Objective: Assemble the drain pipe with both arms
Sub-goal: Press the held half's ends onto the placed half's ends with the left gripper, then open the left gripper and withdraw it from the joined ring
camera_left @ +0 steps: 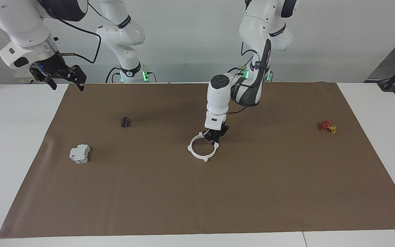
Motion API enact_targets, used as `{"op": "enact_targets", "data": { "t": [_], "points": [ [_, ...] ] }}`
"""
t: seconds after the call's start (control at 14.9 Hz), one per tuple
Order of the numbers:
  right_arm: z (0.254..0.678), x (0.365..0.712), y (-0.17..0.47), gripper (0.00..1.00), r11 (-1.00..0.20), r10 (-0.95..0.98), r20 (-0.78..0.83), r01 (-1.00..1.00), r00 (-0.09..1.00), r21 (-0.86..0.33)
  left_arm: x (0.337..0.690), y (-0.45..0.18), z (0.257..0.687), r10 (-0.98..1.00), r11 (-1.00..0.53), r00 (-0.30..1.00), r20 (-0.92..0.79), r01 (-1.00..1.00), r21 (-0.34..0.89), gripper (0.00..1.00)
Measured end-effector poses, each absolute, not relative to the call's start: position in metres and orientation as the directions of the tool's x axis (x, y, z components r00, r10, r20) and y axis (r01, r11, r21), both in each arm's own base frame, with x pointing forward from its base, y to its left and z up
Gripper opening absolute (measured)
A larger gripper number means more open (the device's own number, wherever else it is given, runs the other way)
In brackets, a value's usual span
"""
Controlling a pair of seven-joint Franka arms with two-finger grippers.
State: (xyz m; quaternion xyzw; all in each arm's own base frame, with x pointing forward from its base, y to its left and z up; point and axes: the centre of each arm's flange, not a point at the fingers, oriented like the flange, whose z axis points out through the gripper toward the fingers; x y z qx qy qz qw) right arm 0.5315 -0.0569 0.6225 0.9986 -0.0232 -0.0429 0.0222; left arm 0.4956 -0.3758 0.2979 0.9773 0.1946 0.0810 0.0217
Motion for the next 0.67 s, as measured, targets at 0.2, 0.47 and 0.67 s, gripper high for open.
{"op": "enact_targets", "data": {
  "t": [0.2, 0.47, 0.67],
  "points": [
    [0.6225, 0.5315, -0.0569, 1.00, -0.998, -0.048, -0.085, -0.044, 0.995, 0.046, 0.4955, -0.3757, 0.2954, 0.383, -0.924, 0.912, 0.148, 0.377, 0.070, 0.52],
    [0.6225, 0.5315, -0.0569, 1.00, -0.998, -0.048, -0.085, -0.044, 0.995, 0.046, 0.4950, -0.3751, 0.2920, 0.383, -0.924, 0.913, 0.144, 0.378, 0.061, 0.97],
    [0.6225, 0.5315, -0.0569, 1.00, -0.998, -0.048, -0.085, -0.044, 0.995, 0.046, 0.4959, -0.3701, 0.2936, 0.389, -0.920, 0.913, 0.122, 0.391, 0.007, 1.00]
  ]
}}
